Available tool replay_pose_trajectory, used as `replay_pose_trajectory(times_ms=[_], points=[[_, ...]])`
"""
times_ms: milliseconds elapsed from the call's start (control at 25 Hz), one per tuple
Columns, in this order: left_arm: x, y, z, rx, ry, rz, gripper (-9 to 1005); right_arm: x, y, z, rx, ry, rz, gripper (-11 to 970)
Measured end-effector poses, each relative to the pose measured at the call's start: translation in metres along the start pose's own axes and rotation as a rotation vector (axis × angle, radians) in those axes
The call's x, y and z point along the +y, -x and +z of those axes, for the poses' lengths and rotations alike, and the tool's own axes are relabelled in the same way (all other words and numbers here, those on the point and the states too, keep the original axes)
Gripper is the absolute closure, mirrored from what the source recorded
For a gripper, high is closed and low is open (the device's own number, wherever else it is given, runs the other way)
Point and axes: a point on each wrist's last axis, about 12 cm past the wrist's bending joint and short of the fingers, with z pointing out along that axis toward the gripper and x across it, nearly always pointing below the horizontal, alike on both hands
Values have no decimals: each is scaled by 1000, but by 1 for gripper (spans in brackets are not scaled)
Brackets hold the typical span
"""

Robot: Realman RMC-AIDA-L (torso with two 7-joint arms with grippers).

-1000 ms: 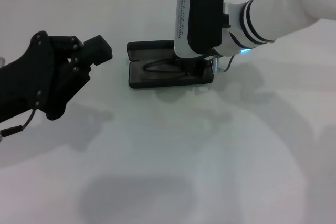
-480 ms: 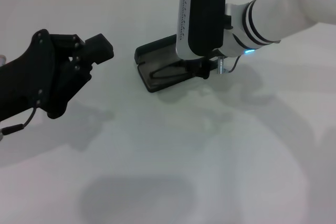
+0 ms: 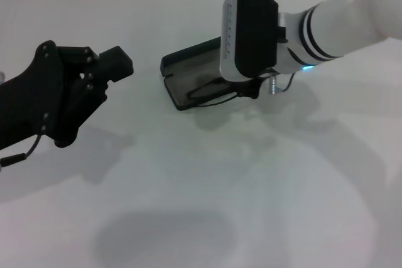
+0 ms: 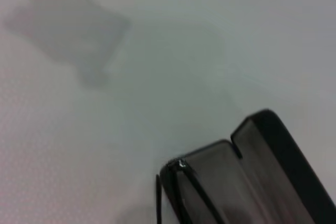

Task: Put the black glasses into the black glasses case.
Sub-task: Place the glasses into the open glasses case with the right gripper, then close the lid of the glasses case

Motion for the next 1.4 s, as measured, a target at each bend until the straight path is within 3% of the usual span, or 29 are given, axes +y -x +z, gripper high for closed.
replay_pose_trajectory(times_ms=[880, 1400], points=[[0, 0, 0, 1, 0, 4, 966, -7, -4, 1, 0, -89, -78, 822], [-1, -1, -1, 0, 3, 2, 967, 0, -4, -2, 10, -47, -49, 765]])
